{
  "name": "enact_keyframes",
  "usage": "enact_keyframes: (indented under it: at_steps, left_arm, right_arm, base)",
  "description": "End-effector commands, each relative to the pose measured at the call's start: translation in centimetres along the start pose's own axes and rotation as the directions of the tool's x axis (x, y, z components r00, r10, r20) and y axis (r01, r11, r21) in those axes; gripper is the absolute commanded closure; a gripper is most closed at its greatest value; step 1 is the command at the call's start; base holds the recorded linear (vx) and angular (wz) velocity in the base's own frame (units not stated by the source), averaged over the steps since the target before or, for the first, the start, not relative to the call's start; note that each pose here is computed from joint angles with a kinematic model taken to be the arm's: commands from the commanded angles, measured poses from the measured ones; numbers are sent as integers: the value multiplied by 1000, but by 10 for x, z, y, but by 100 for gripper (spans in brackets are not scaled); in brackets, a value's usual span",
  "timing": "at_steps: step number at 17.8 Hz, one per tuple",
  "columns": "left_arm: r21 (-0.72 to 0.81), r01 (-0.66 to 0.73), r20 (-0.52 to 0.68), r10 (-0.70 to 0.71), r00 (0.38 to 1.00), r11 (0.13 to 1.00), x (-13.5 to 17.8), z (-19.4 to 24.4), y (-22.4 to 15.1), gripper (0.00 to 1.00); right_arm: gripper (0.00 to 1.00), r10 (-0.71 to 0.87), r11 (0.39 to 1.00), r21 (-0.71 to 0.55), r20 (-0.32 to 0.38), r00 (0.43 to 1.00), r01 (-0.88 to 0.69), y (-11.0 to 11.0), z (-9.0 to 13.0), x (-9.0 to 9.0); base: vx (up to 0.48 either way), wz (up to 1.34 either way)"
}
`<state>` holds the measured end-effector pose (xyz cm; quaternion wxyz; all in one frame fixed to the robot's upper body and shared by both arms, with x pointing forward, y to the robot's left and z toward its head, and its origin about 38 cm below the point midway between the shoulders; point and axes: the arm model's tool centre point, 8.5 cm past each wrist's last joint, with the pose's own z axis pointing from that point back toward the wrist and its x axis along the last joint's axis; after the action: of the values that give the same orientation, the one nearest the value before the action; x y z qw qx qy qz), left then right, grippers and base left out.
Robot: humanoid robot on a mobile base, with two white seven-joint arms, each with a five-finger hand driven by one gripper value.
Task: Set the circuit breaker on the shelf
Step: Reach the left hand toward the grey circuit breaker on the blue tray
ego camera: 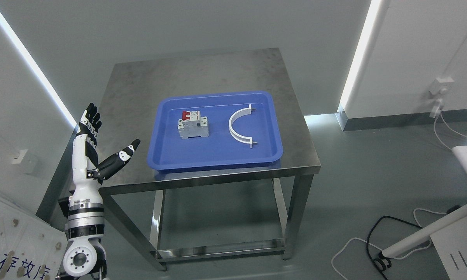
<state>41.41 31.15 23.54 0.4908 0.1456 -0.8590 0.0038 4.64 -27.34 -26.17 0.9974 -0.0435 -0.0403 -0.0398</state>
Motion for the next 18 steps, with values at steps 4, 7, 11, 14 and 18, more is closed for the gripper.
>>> enact_keyframes:
  at_steps: [4, 7, 11, 14, 18]
  left_arm:
    - [-27, 9, 10, -9, 1000, 1000, 3, -4, -5, 0]
    - [-80, -3, 36, 6, 999, 997, 10, -27, -16, 0]
    - [-283, 188, 53, -180, 982, 941, 11, -94, 19, 3]
    - [-460, 348, 64, -360, 931, 817, 11, -125, 23, 3]
    - [-613, 388, 51, -455, 889, 688, 2, -132, 25, 6]
  right_arm:
    - [0, 2, 1000, -18, 19, 1000, -2, -12, 0, -5]
    - [0, 2, 1000, -19, 18, 1000, -2, -12, 0, -6]
    - [0, 2, 1000, -18, 19, 1000, -2, -12, 0, -6]
    - [0, 1, 1000, -18, 19, 1000, -1, -12, 0, -5]
    - [0, 1, 1000, -19, 18, 1000, -1, -12, 0, -6]
  base:
    - [9, -26]
    - [34, -110]
    - [64, -139]
    - [87, -182]
    - [54, -52]
